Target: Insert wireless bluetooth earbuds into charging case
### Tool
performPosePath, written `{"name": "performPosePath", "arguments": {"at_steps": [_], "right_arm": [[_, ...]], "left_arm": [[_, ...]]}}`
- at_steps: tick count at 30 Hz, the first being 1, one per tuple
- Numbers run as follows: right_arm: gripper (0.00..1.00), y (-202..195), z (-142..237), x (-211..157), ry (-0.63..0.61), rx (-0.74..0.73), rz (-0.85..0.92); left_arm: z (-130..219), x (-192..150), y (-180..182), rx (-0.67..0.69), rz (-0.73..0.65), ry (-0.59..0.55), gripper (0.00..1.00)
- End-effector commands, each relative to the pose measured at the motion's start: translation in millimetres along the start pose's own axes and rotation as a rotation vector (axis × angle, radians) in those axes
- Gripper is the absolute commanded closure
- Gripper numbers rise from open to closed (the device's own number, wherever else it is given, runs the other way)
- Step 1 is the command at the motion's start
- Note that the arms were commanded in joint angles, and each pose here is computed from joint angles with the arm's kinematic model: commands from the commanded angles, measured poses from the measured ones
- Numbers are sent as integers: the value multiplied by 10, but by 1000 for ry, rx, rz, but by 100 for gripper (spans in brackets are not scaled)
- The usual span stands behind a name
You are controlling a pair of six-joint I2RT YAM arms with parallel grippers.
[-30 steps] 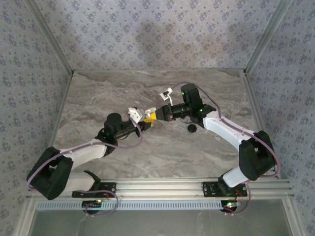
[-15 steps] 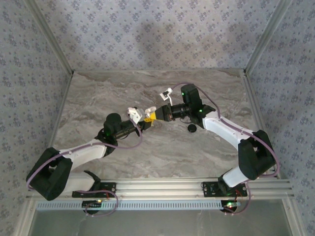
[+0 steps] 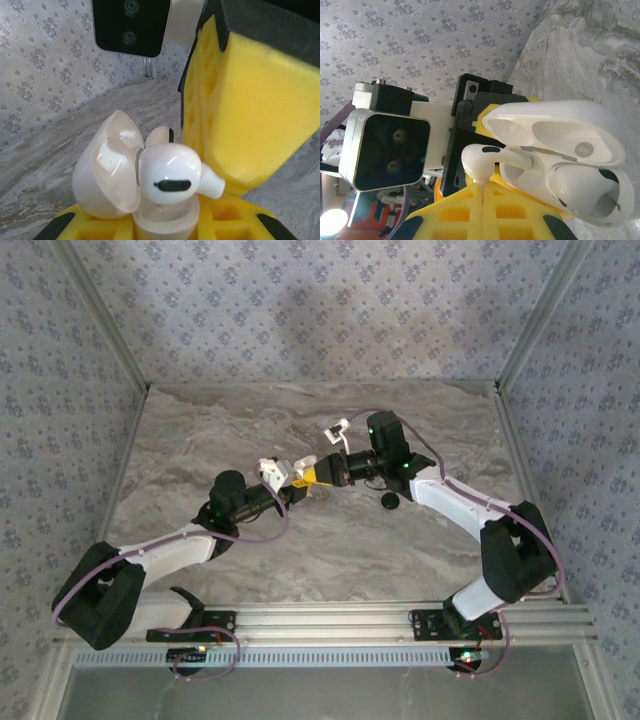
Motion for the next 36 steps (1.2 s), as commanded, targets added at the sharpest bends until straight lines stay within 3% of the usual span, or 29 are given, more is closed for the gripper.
{"name": "performPosePath", "arguments": {"at_steps": [1, 26, 36], "right_arm": [[97, -47, -29, -55, 28, 35, -34], [97, 148, 12, 82, -5, 58, 9], [97, 98, 197, 24, -18, -41, -35]], "left_arm": [[-4, 246, -73, -28, -60, -104, 90], [-33, 161, -24, 13, -37, -64, 90], [6, 18, 80, 165, -18, 43, 91]]}}
Point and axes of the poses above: each hand's point on the last joint's axis, 136 mm out from that joint toward the fingers, its own z axis back along the fingers, its own y axis along the line the jaws close on, x = y × z, the point moved 10 cm from there along z, back along the fingers, and after that the axes turned 14 degrees about z, right-handed, at the moved point
